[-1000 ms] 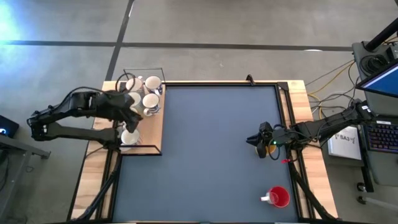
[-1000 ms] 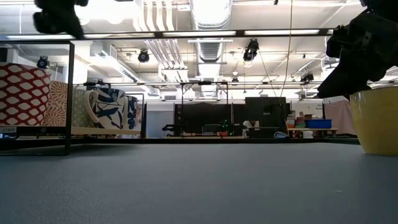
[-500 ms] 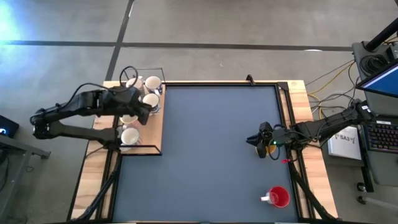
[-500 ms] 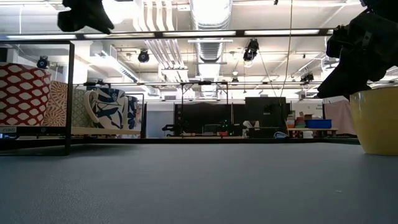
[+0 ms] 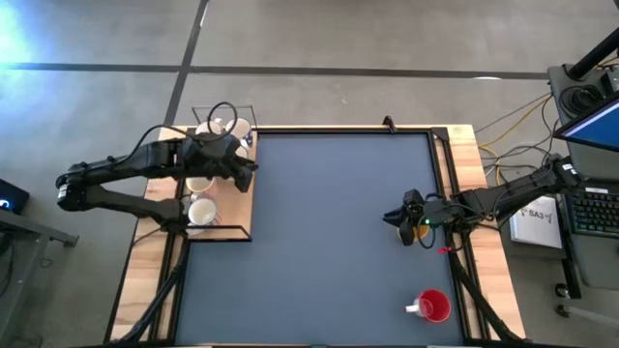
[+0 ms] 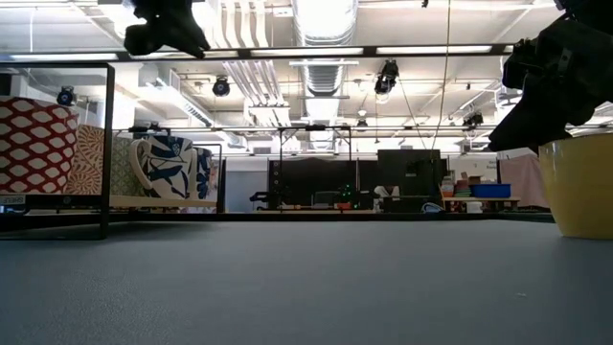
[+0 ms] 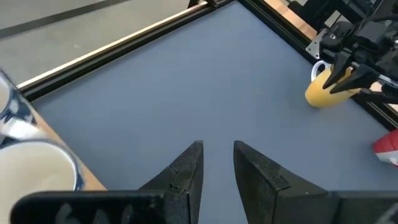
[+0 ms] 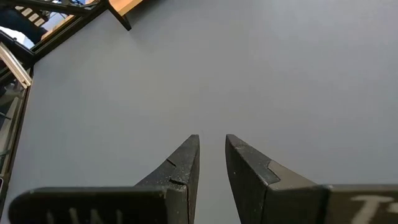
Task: Place coffee mugs
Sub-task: Move the yellow mug from the middle right to the top center of the table
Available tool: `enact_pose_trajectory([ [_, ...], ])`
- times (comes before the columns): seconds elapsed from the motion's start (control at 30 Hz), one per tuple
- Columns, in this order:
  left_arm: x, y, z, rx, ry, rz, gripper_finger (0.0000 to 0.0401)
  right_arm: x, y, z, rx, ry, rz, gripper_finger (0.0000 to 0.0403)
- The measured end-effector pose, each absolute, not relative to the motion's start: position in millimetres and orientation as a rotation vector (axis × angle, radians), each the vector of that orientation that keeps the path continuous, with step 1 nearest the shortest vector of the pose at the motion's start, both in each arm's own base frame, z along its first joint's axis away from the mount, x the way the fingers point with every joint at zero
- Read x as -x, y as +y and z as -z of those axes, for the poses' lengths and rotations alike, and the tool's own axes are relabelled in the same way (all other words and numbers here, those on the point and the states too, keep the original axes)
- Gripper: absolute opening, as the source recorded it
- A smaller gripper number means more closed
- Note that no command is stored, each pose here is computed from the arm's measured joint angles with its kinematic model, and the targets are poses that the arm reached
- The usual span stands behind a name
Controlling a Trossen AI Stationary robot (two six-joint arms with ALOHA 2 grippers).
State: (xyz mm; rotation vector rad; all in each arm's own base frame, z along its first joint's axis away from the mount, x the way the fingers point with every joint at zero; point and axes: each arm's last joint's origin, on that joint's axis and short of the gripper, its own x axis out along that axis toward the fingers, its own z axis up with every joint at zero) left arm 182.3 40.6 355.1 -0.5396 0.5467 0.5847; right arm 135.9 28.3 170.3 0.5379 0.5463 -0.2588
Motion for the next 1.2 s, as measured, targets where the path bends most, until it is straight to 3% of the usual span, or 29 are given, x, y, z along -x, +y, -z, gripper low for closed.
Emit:
enact_pose_trajectory([
  [0.2, -191.5, 42.3, -363.4, 0.531, 0.54, -0.58, 0.0071, -141.6, 27.0, -177.6, -0.505, 0.423, 0.307, 0.0068],
  [0.33, -191.4, 42.6, -371.1, 0.505, 0.52, -0.58, 0.0071, -141.5, 24.8, -178.4, -0.592, 0.367, 0.402, 0.0068],
  [0.63, -185.3, 43.1, -388.5, 0.422, 0.479, -0.602, 0.0071, -142.8, 25.5, -178.2, -0.555, 0.377, 0.382, 0.0068],
  [0.77, -184.5, 43.0, -393.8, 0.392, 0.473, -0.591, 0.0071, -145.9, 28.6, -183.1, -0.527, 0.365, 0.276, 0.0068],
  [1.2, -182.6, 42.9, -395.0, 0.361, 0.489, -0.594, 0.0071, -147.0, 26.2, -186.9, -0.61, 0.278, 0.364, 0.0068],
])
